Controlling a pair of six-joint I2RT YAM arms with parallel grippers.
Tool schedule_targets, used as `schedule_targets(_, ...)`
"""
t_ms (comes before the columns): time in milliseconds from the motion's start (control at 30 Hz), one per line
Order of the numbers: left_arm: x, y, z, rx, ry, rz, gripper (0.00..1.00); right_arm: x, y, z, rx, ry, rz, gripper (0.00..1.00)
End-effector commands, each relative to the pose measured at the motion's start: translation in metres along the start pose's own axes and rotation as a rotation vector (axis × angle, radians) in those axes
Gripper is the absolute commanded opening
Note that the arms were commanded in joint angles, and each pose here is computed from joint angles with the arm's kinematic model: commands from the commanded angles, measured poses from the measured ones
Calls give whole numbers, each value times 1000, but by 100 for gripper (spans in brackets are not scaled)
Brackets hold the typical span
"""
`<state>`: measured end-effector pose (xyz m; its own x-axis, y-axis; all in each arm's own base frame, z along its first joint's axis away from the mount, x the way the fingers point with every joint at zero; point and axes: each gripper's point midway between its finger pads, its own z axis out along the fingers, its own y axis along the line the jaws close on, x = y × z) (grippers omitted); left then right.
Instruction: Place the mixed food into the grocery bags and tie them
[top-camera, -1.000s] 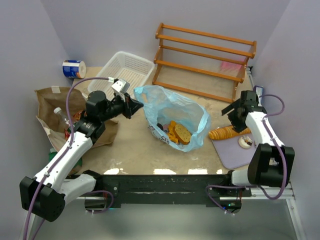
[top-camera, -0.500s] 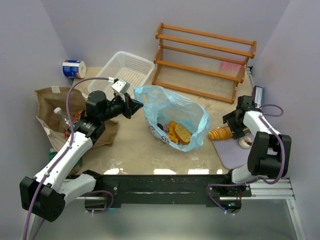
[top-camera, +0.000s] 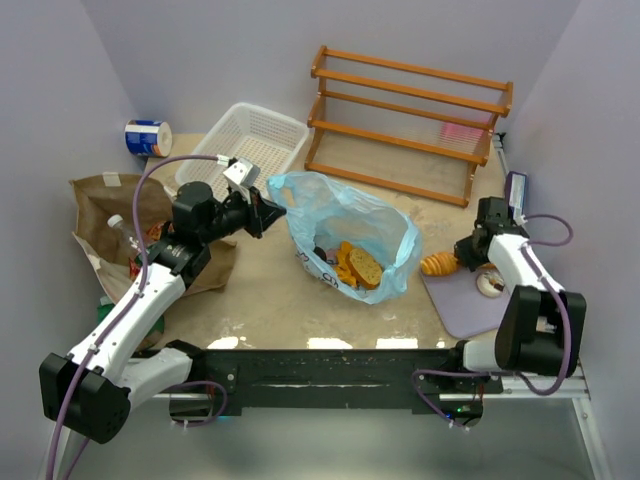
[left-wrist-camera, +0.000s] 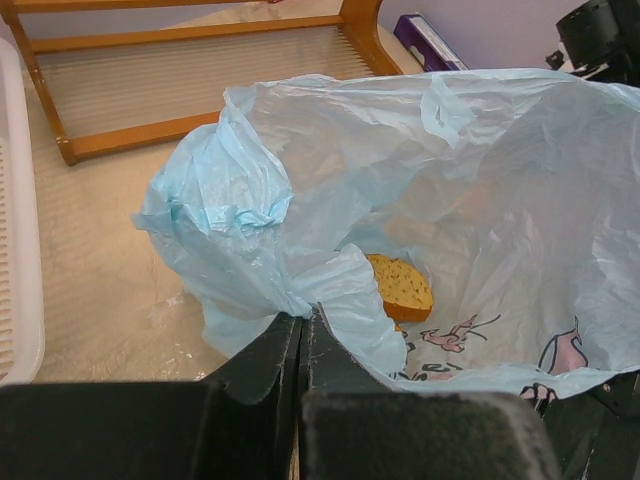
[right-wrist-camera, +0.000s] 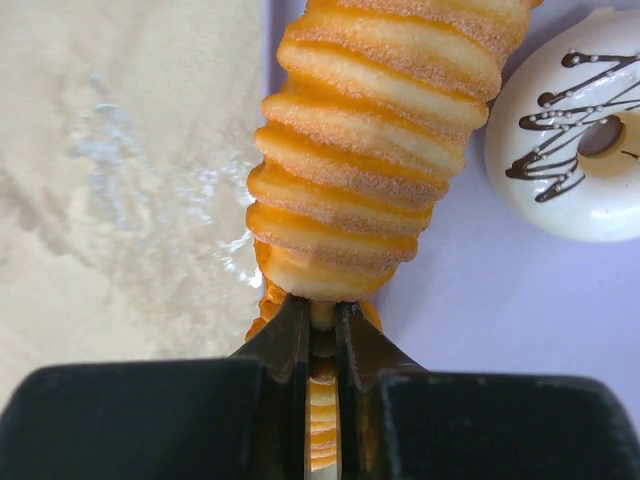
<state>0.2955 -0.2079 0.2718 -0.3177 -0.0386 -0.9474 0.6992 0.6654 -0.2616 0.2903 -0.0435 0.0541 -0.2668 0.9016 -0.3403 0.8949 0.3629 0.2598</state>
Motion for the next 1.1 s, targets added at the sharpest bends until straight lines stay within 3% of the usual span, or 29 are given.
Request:
schedule_targets(0, -11, 1, -4, -10, -36, 43, 0, -30, 20, -44, -111, -107, 43, 0)
schedule_targets(167, -13, -1, -5, 0, -42, 47, 0, -53, 54, -118, -360, -197, 22, 0)
schedule_targets(300, -14, -3, -6, 8, -46, 53, 0, -67, 107, -218, -762, -323, -109, 0)
schedule_targets(433, -18, -5, -8, 12, -57, 64, 0, -58, 145, -279, -952, -434, -347, 0)
schedule_targets(567, -18, -6, -9, 12, -63, 67, 0, -15, 189, -355, -1183, -523, -606, 0)
schedule_targets(833, -18, 0, -10, -12, -66, 76, 0, 76, 216, -410, -1326, -671, -1003, 0)
schedule_targets(933, -21, 0, -12, -14, -72, 76, 0, 128, 207, -404, -1325, -709, -1175, 0)
schedule_targets(1067, -24, 0, -13, -7, -77, 63, 0, 158, 198, -364, -1267, -740, -1302, 0)
